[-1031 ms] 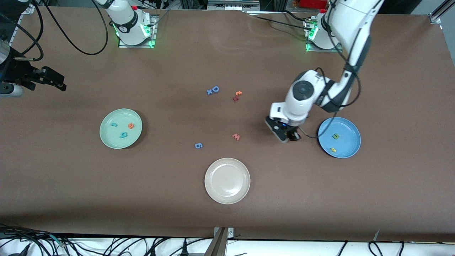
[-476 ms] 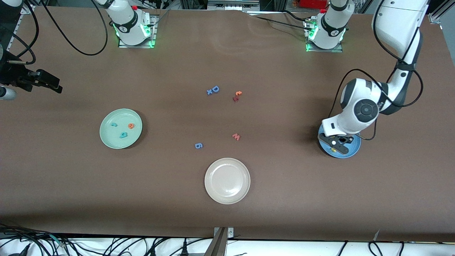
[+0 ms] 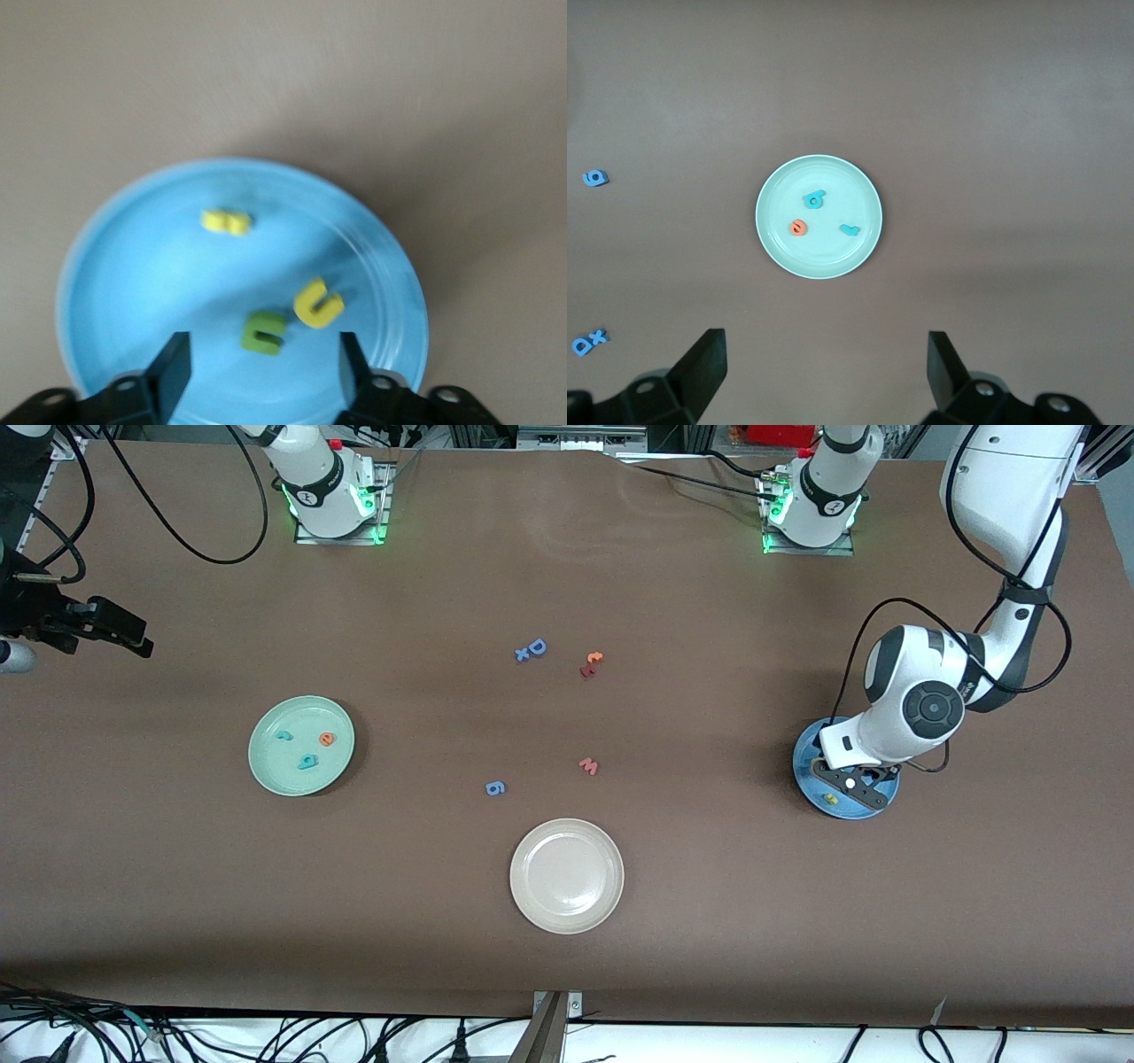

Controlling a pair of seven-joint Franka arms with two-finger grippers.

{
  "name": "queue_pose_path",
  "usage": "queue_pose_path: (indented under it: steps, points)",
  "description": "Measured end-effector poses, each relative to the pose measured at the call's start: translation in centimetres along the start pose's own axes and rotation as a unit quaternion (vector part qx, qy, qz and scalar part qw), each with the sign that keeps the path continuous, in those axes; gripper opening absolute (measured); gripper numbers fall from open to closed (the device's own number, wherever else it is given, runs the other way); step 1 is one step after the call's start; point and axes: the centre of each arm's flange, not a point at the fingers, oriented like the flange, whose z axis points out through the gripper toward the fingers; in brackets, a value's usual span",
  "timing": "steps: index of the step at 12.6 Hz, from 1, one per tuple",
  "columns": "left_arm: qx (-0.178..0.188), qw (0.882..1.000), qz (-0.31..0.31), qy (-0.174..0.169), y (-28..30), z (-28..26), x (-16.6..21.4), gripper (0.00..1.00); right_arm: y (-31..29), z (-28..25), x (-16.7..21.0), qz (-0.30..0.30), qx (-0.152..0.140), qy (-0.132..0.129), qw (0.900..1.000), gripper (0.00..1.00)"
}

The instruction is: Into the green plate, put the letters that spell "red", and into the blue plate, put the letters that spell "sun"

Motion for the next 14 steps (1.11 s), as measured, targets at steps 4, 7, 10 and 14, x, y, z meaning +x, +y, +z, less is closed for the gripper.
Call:
queue_pose_path:
  steps: [4, 7, 10, 14]
  points:
    - [0.003, 0.996, -0.084, 0.033, -3.3, -15.2, 2.4, 1.0, 0.0, 0.0, 0.0, 0.0, 0.0, 0.0, 1.0, 1.0]
    - [0.003, 0.987, -0.148, 0.056, -3.4, -24.6, 1.5, 1.0, 0.0, 0.1, 0.2, 0.0, 0.0, 0.002, 1.0, 1.0]
    - [-0.026, 0.979, -0.175, 0.098, -3.1, -29.7, -0.2, 1.0, -0.1, 0.3, 0.3, -0.001, 0.0, 0.002, 1.0, 1.0]
    - [-0.045, 0.976, -0.187, 0.099, -2.0, -31.1, -3.7, 1.0, -0.3, 0.3, 0.3, -0.002, 0.0, 0.003, 1.0, 1.0]
